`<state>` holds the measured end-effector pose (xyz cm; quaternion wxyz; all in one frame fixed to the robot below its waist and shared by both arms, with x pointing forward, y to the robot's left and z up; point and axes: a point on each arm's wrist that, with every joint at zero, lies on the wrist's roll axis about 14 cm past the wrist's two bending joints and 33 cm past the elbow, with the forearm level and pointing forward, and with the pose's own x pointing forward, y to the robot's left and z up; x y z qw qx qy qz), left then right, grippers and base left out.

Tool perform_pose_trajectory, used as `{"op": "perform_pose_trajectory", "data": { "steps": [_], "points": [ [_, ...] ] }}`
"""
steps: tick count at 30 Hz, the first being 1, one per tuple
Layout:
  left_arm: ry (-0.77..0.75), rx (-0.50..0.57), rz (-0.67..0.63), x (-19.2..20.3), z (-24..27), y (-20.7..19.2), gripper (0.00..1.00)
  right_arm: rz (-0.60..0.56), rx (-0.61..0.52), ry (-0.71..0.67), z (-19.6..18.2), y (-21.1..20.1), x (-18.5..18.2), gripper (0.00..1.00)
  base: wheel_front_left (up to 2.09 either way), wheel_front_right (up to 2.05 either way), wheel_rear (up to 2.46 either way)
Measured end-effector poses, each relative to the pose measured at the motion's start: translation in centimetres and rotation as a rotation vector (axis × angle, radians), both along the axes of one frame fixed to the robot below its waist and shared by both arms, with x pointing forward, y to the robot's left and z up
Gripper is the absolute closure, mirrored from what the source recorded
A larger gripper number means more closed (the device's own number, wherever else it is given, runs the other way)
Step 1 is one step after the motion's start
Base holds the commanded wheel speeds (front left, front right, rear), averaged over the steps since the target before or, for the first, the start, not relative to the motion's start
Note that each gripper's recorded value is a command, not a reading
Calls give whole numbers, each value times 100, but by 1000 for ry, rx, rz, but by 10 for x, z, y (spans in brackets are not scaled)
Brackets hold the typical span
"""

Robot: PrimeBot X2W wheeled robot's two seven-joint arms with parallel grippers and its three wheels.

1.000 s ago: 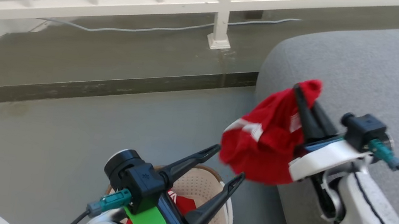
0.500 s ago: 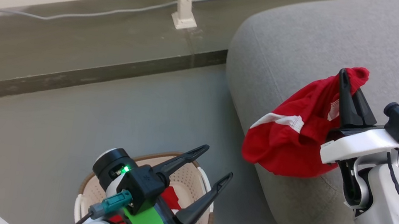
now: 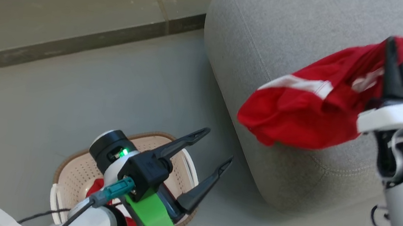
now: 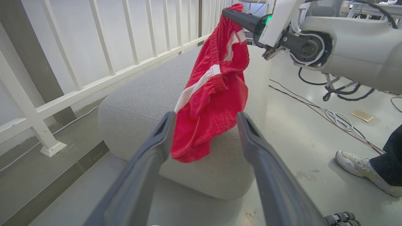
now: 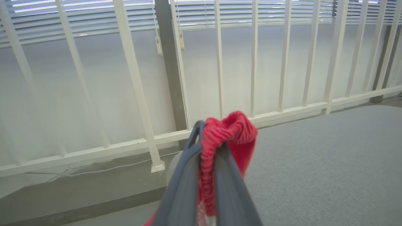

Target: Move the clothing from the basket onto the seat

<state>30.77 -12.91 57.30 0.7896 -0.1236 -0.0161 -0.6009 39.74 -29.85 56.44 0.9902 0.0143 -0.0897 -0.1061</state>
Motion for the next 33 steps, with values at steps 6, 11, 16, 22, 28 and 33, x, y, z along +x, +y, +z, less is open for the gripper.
{"op": "perform_pose_trajectory", "data": {
  "steps": [6,11,16,22,28,33],
  "points": [
    [11,-3,-6,13,-6,-3,0,-54,-46,-17,16,-29,21,100,0,0,0],
    [13,4,2,23,-13,-3,0,-77,-88,-66,43,-47,46,100,0,0,0],
    [18,5,15,32,-17,1,0,-100,-141,-109,69,-62,68,100,0,0,0],
    [27,16,53,47,-25,10,0,-117,-172,-143,88,-73,96,100,0,0,0],
    [29,8,82,61,-29,17,0,-206,-165,-62,65,-105,108,100,0,0,0],
    [43,12,106,72,-37,23,0,-245,-145,23,32,-118,119,100,0,0,0]
  ]
}}
